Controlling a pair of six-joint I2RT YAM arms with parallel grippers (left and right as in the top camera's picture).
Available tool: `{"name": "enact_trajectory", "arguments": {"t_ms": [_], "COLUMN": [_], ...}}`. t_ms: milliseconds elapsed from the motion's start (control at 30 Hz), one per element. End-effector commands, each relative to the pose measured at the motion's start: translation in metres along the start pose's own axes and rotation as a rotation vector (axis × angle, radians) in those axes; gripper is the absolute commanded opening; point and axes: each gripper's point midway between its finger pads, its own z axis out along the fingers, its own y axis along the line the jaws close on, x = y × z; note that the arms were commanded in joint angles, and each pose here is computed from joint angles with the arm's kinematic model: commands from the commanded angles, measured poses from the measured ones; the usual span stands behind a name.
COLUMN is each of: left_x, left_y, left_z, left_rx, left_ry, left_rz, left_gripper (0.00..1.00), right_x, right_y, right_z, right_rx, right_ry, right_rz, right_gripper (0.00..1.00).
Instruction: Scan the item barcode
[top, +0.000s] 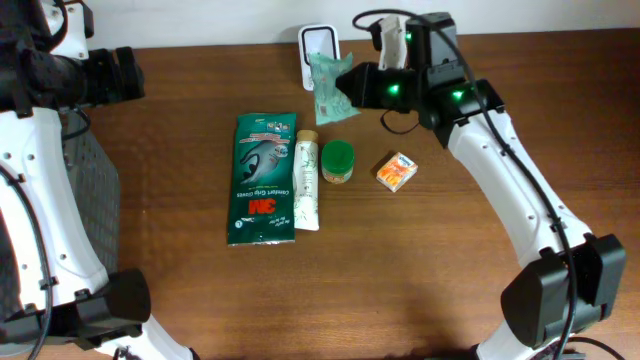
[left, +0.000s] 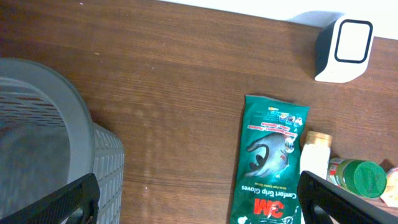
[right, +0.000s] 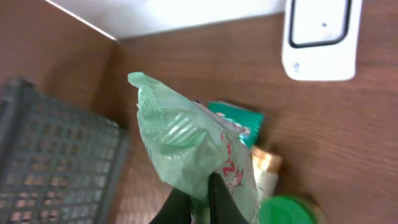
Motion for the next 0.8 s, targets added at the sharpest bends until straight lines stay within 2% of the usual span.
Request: {"name": "enact_trajectory", "arguments": {"t_ms": [0, 200, 400, 533, 767], "left_x": [-0.001, -0.001, -0.001, -0.001, -0.001], "left_y": [-0.002, -0.002, -0.002, -0.002, -0.002], "left_z": [-0.001, -0.001, -0.001, -0.001, -0.001], "left_rx": [0.011, 0.010, 0.011, 0.011, 0.011], "left_ry": [-0.007, -0.007, -0.007, -0.007, -0.007], "left_rz": [0.010, 0.010, 0.010, 0.010, 0.010], "left_gripper": [0.99, 0.99, 0.99, 0.99, 0.99], "right_x": [-0.005, 0.039, 0.114, 0.156, 0.163], "right_y": [-0.014, -0.070, -0.137, -0.169, -0.203], "right_z": [-0.009, -0.034, -0.066, -0.080, -0.097], "right_rx": [0.078, 0.221, 0.430, 0.579, 0.780], "right_ry": [-0.007, 0.168, 0.426, 0.555, 0.566], "right_rz": [-0.020, 0.169, 0.349, 0.382, 0.323], "right_gripper": [0.04, 0.04, 0.04, 0.04, 0.04]}}
